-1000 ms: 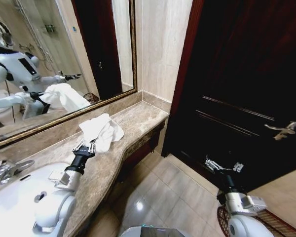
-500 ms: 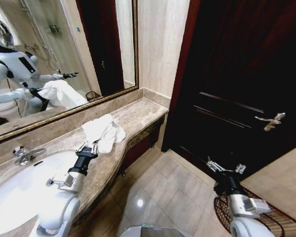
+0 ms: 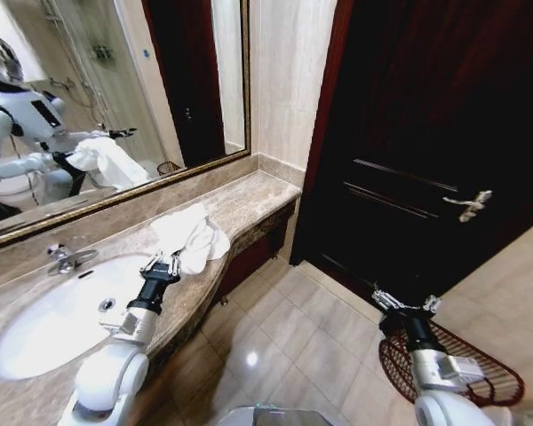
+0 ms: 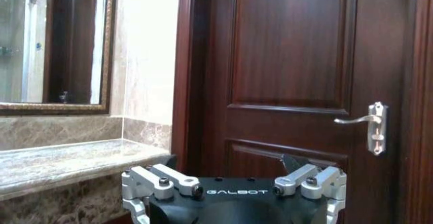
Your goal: Discard the used towel into the hamper.
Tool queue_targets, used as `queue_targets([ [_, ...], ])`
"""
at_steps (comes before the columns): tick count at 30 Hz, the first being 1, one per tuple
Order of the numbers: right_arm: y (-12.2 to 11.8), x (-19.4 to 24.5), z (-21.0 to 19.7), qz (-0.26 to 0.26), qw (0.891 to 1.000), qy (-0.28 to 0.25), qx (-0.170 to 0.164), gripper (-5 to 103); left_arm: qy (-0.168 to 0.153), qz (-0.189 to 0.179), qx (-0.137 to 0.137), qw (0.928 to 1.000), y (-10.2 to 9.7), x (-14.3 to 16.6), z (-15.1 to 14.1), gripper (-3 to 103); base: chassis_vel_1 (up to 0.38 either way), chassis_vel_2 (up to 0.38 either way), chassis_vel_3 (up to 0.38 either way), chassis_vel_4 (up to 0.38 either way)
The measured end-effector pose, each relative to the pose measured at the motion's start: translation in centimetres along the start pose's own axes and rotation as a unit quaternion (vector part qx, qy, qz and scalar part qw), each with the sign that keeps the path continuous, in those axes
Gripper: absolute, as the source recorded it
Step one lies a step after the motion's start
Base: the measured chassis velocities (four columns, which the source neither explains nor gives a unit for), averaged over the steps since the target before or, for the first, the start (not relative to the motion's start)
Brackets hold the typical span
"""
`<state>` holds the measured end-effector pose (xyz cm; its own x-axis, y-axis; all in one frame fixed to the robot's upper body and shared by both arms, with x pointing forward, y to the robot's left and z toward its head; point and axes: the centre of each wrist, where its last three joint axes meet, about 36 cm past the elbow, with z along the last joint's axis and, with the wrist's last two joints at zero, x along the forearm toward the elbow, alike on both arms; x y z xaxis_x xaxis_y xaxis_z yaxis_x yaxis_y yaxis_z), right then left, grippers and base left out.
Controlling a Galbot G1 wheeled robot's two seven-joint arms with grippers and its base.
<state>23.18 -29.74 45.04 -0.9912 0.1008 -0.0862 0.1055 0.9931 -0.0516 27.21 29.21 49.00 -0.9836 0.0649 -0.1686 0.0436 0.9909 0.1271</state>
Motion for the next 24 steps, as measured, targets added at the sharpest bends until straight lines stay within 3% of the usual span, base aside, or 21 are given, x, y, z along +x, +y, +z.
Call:
queue_targets([
  [24, 0.27, -0.25, -0.6, 0.007, 1.0, -0.007, -0.003, 100, -0.001, 0.001, 0.002, 1.0, 0.31, -0.13, 0.41, 12, -0.067, -0.067, -0.065, -0.074],
])
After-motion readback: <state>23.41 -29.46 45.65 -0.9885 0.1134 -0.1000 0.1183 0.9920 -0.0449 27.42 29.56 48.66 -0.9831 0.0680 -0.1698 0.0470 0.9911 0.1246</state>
